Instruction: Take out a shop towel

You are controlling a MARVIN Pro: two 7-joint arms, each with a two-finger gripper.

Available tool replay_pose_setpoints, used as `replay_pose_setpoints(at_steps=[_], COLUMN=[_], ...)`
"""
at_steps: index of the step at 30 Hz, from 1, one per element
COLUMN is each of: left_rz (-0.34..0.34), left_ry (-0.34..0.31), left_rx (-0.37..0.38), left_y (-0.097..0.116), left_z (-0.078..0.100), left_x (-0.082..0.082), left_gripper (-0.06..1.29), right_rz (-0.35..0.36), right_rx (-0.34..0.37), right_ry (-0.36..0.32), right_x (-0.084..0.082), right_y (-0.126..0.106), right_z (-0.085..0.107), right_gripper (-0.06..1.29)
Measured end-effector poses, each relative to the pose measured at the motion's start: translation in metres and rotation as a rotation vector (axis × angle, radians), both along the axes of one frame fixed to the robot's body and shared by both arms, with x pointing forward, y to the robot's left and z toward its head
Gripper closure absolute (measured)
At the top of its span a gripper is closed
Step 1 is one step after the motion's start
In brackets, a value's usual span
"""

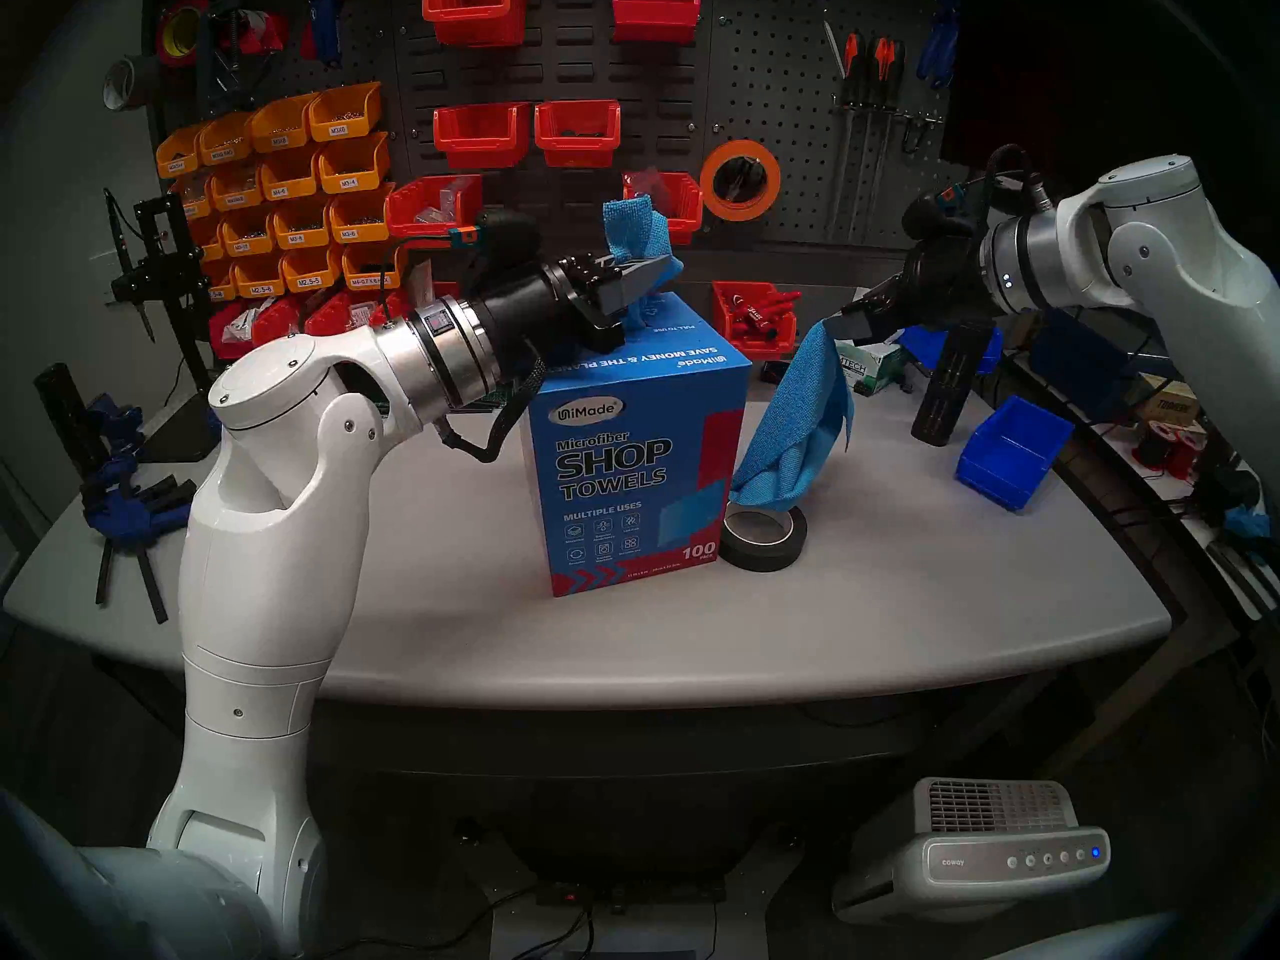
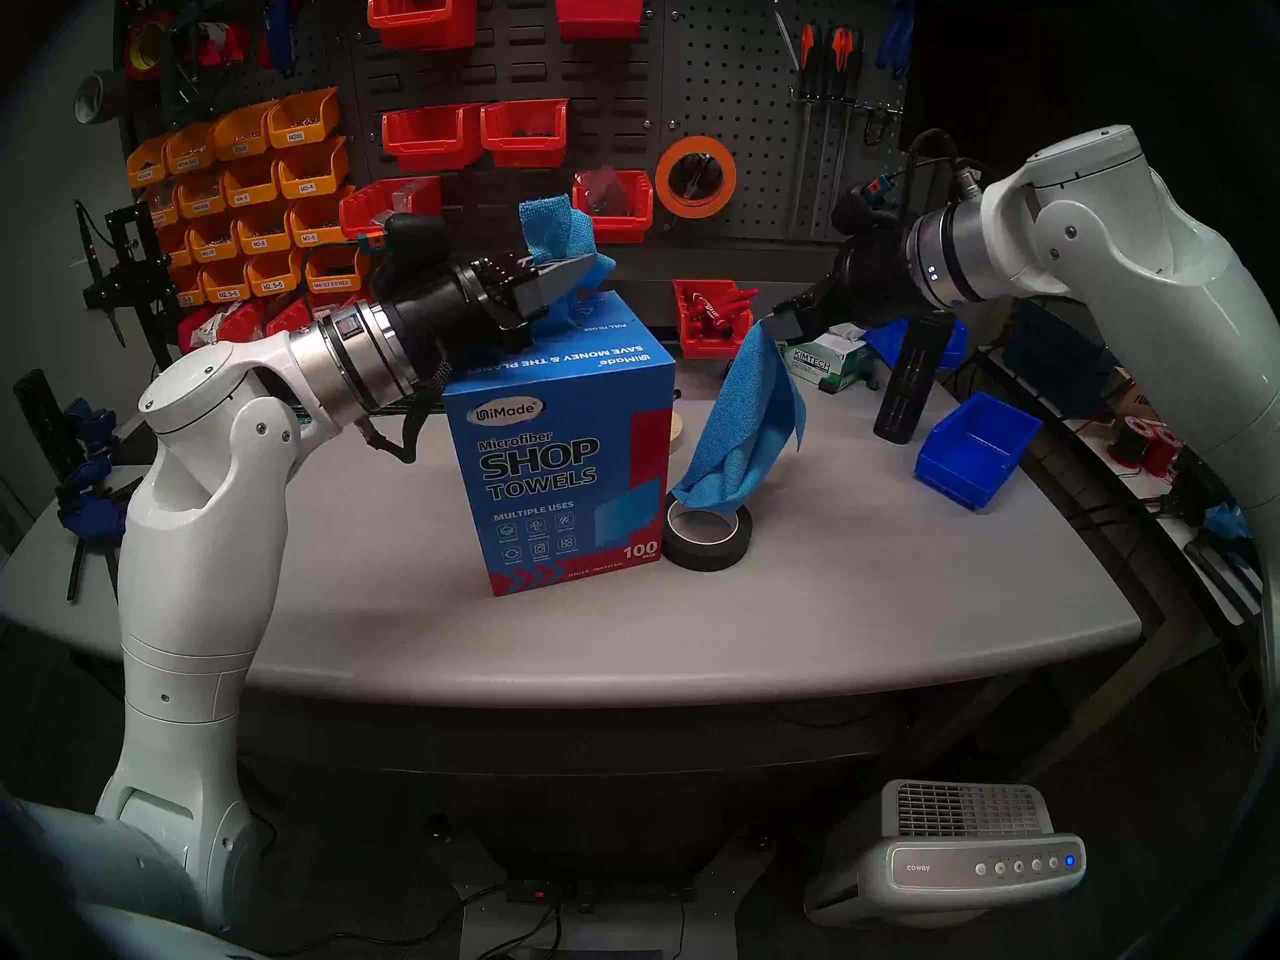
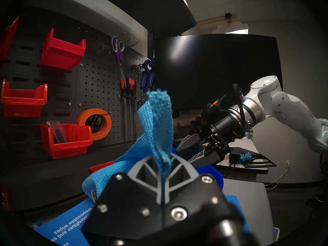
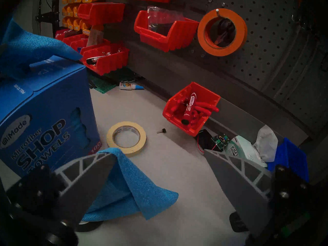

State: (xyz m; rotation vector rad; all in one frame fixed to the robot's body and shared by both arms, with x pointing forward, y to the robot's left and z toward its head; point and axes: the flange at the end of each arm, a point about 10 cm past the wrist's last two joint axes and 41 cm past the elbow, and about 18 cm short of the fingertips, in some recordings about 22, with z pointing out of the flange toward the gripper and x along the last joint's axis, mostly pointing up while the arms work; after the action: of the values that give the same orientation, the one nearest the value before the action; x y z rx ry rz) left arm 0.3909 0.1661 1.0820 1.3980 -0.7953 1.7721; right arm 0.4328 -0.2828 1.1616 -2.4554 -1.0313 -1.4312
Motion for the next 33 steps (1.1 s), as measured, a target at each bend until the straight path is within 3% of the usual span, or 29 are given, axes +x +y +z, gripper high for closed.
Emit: replay_pose_setpoints(at_steps=[16, 17, 19, 20, 21, 33], left_rz=[0.014, 0.015, 0.015, 0.014, 0.014, -0.003], left_ry=[-0.003, -0.003, -0.005, -0.005, -0.006, 0.028], left_rx=[-0.005, -0.005, -0.003, -0.002, 0.0, 0.051], left_y=[0.005, 0.005, 0.006, 0.007, 0.008, 0.033], left_z=[-0.002, -0.002, -0.002, -0.002, -0.002, 0.004], left_x=[0.004, 0.004, 0.005, 0.005, 0.006, 0.01], left_gripper=[1.25, 1.18, 0.11, 0.03, -0.02, -0.02], right_rz=[0.052, 0.053, 0.056, 0.056, 0.057, 0.068], right_rx=[-0.006, -0.007, -0.009, -0.009, -0.01, -0.017], right_ry=[-0.029, -0.03, -0.033, -0.033, -0.035, -0.048], right_x=[0.018, 0.018, 0.02, 0.02, 0.021, 0.024], right_y=[0.018, 0.018, 0.019, 0.02, 0.02, 0.027], right_z=[0.014, 0.014, 0.016, 0.016, 0.017, 0.02], right_gripper=[-0.02, -0.02, -0.02, -0.02, -0.02, -0.02])
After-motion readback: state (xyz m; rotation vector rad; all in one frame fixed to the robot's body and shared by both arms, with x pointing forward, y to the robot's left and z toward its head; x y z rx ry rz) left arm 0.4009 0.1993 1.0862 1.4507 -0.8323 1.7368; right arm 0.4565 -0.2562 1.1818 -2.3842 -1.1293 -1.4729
